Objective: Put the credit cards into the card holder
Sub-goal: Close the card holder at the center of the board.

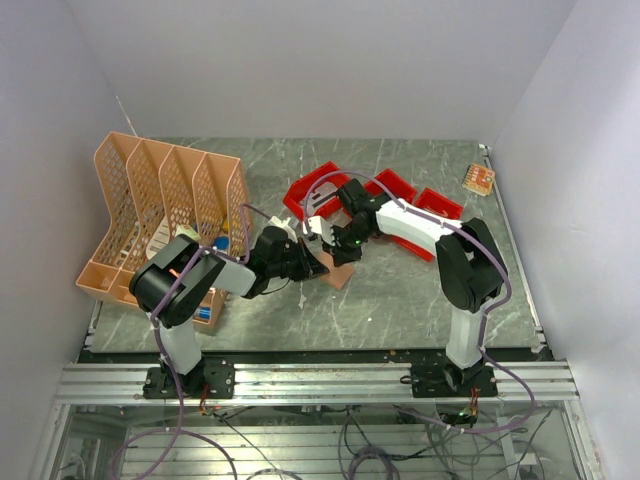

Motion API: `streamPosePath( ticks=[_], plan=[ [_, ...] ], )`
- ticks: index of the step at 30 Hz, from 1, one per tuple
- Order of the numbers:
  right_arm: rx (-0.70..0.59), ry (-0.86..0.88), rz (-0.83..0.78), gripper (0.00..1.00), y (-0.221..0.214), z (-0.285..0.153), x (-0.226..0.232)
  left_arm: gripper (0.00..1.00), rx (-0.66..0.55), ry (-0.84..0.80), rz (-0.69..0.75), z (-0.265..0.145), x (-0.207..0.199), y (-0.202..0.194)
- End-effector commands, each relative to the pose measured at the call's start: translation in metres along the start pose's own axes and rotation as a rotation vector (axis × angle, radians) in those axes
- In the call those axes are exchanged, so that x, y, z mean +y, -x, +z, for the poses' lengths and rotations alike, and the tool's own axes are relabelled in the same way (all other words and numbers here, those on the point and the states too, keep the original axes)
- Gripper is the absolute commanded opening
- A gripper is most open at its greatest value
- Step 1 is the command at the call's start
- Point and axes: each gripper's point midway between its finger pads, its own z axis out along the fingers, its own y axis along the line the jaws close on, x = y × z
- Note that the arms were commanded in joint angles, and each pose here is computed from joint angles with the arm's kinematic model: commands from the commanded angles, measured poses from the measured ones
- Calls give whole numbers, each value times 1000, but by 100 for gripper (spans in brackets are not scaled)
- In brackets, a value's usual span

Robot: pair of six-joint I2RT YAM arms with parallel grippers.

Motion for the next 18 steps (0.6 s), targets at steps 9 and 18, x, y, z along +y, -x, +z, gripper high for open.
streamPosePath(
  ticks=[9, 18],
  plan=[
    [-63, 22, 17, 0, 19, -7, 11, 7, -9, 161, -7, 1, 48, -5],
    [-32, 33, 22, 0, 11, 0, 13, 7, -6, 155, -5, 1, 46, -5]
  ],
)
